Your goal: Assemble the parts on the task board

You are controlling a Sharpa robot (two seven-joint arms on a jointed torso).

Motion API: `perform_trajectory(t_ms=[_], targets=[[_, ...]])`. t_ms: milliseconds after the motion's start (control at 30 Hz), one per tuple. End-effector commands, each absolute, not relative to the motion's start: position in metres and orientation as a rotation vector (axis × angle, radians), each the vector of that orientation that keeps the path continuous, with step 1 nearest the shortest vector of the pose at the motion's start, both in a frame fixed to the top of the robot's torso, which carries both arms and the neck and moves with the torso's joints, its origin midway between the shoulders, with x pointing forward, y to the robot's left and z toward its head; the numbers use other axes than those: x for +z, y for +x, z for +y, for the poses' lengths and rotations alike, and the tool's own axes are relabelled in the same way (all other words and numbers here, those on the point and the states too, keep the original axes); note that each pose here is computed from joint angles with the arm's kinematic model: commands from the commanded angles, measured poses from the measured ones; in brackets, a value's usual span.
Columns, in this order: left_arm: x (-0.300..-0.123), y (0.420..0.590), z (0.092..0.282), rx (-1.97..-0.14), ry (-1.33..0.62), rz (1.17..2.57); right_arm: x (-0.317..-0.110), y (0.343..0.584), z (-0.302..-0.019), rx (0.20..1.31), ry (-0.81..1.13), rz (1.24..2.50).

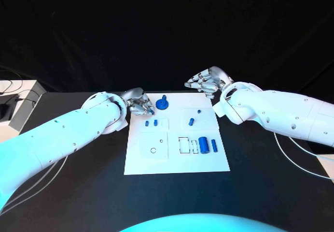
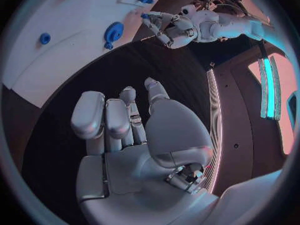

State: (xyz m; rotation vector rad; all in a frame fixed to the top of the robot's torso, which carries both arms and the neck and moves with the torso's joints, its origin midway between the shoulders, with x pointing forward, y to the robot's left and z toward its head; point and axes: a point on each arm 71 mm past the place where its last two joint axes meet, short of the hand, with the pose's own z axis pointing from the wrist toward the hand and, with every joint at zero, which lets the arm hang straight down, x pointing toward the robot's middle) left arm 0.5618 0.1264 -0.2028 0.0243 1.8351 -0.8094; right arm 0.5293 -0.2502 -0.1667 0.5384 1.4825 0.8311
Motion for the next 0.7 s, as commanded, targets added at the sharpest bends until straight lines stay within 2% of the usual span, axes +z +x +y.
perform_trajectory(t_ms=[33,700], targets=[[-0.2069,0.5622,0.1240,-0.812,0.037,1.848,-0.1663,0.5290,-0.2479,0.840,0.523,1.488],[-0.2126,0.5657,0.1260,-0.779,0.043,1.856,-0.1663,0.5290,-0.2471,0.842,0.521,1.489]])
